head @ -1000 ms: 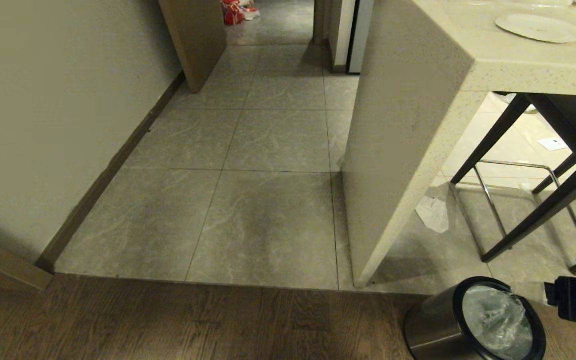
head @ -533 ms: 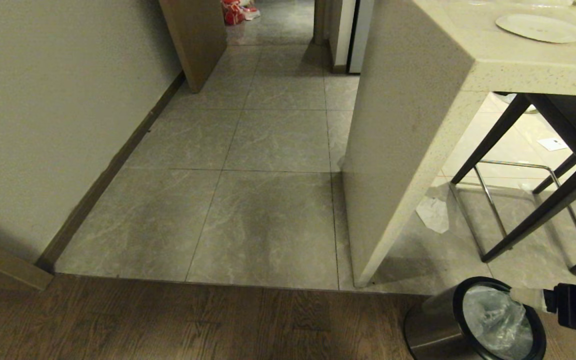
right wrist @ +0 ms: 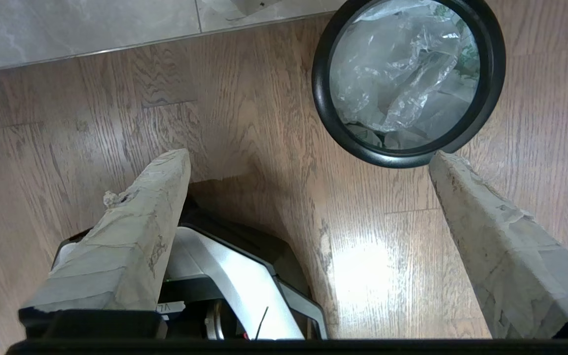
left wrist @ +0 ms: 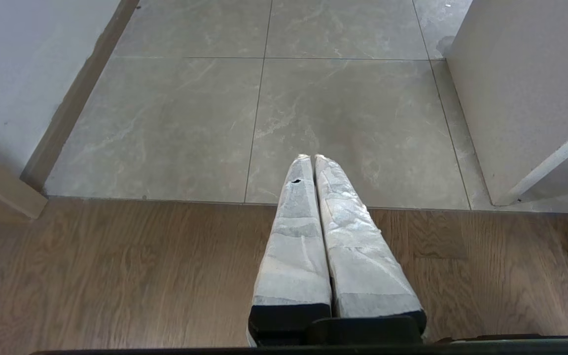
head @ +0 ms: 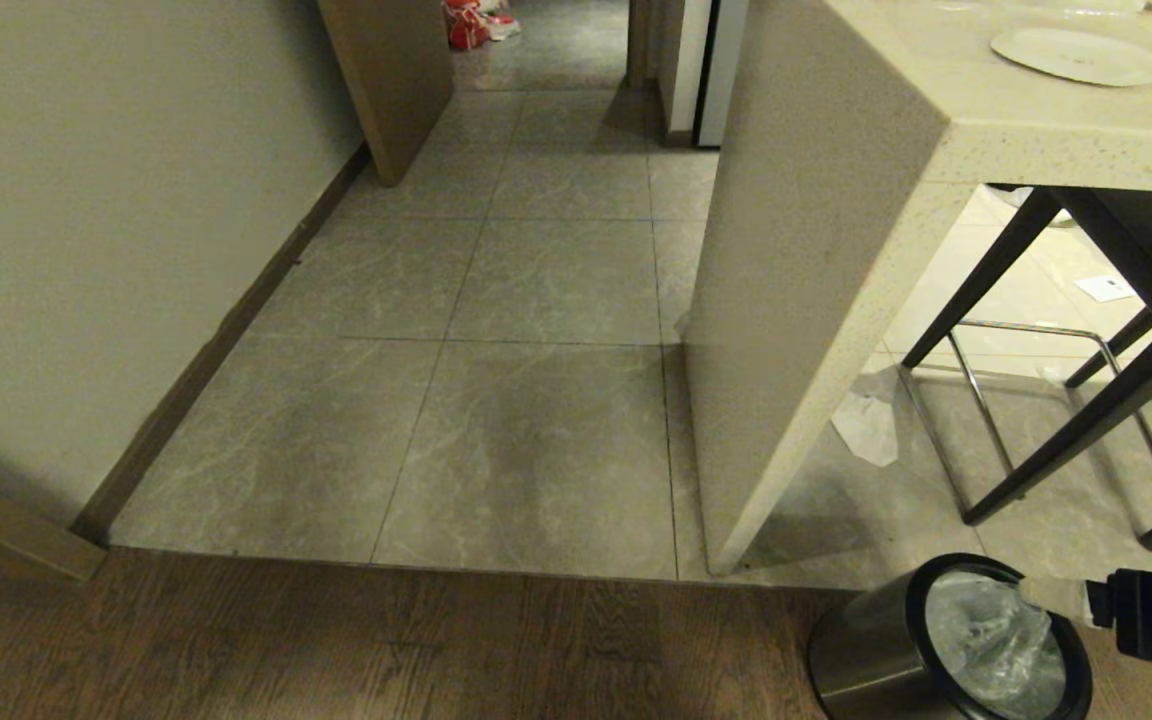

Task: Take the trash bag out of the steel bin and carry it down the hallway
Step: Place the outer trash can on the ground

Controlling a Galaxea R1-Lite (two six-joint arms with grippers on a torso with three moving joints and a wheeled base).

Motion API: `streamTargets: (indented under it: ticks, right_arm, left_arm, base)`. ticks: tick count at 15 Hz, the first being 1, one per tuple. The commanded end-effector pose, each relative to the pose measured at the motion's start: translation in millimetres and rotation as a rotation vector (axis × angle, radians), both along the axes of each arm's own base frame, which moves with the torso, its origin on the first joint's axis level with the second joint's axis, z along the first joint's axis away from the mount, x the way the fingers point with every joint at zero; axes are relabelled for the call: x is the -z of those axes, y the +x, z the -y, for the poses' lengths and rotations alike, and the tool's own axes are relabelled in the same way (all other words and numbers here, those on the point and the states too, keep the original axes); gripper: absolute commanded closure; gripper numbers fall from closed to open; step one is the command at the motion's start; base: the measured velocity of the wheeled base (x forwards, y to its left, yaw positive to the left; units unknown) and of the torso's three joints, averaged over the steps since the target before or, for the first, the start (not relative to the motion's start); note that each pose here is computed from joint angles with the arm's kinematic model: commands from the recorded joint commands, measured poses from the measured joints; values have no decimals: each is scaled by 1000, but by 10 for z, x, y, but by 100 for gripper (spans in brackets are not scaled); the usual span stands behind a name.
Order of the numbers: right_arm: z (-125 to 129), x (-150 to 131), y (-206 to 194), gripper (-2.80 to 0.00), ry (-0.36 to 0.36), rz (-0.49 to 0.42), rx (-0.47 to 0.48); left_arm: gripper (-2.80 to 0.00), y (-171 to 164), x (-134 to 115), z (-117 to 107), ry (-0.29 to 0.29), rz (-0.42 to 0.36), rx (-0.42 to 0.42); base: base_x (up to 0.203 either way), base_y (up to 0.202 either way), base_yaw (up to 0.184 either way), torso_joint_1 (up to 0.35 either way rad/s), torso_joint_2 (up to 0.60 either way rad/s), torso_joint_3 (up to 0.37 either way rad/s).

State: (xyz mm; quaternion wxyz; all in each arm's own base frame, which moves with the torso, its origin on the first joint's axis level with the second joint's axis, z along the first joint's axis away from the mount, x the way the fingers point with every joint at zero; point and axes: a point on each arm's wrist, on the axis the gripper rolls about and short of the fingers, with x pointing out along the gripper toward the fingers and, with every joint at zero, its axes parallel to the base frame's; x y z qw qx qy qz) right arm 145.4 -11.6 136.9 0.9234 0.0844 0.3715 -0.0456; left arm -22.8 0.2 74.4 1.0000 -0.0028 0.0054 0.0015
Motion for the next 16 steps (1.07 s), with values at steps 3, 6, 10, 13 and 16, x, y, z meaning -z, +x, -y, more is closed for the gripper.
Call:
streamTargets:
  ticks: [3, 6, 10, 13, 16]
  right_arm:
    - [-1, 58, -14, -280, -6, -22, -7]
    - [-3, 77, -29, -280, -5, -29, -9]
    - [-3, 67, -27, -280, -11, -24, -14]
    - [-4, 108, -52, -280, -13, -41, -13]
    - [-4, 108, -52, -280, -13, -41, -13]
  left_arm:
    - [0, 1, 3, 0, -2, 0, 0]
    - [0, 1, 3, 0, 0, 0, 0]
    - [0, 0, 3, 0, 0, 2, 0]
    - [0, 1, 1, 0, 1, 2, 0]
    - [0, 1, 1, 0, 1, 2, 0]
  base:
    - [64, 0, 0, 2, 2, 4]
    - [25, 0, -1, 3, -1, -9]
    - [0, 0, 0, 2, 3, -52]
    - [0, 0, 0, 0, 0, 0]
    - [0, 0, 0, 0, 0, 0]
